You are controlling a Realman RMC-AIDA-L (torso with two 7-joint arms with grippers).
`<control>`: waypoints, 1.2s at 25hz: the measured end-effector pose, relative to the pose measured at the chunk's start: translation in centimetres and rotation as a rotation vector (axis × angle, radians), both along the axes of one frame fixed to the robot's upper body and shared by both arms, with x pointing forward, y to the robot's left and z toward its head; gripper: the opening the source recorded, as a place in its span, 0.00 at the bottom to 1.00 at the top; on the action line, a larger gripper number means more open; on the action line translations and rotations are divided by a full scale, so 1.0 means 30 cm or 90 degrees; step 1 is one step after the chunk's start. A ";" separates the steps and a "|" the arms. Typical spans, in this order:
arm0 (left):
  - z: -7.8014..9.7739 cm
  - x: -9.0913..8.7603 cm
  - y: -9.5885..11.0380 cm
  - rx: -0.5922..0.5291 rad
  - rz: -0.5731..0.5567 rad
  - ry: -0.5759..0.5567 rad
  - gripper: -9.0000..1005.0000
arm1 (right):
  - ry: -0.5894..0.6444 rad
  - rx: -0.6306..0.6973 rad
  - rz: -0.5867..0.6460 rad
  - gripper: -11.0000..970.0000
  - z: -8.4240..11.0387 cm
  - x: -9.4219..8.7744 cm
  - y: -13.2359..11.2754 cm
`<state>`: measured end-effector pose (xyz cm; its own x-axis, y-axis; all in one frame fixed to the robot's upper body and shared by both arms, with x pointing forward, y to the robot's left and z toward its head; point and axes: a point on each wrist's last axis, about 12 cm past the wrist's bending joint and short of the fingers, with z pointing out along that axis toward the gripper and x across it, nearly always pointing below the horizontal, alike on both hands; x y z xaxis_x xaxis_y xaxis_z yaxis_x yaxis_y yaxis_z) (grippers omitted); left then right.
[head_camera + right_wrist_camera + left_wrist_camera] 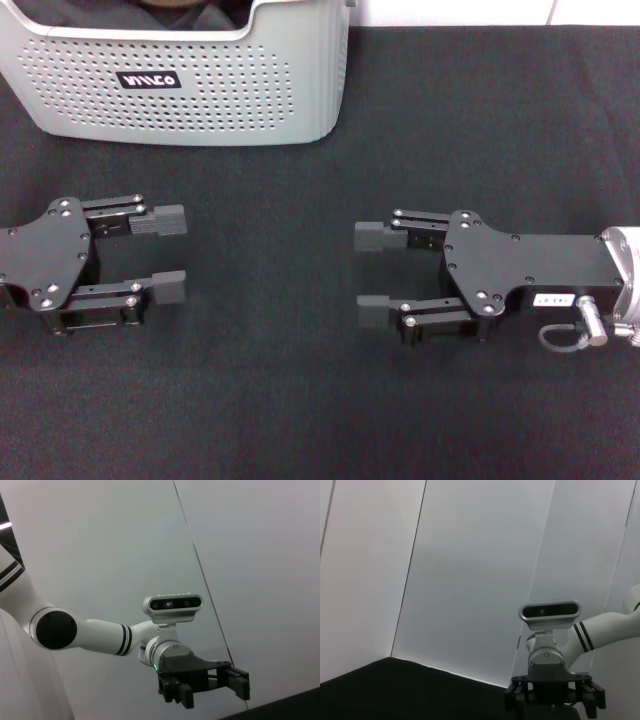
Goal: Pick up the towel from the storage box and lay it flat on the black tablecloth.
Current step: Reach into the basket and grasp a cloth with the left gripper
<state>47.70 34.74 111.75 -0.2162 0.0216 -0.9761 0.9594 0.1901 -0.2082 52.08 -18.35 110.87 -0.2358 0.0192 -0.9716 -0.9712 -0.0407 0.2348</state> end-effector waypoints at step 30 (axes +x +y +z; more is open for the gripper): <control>0.422 0.252 -0.072 0.285 0.223 -0.228 0.63 | 0.001 -0.038 -0.091 0.81 -0.055 0.032 -0.022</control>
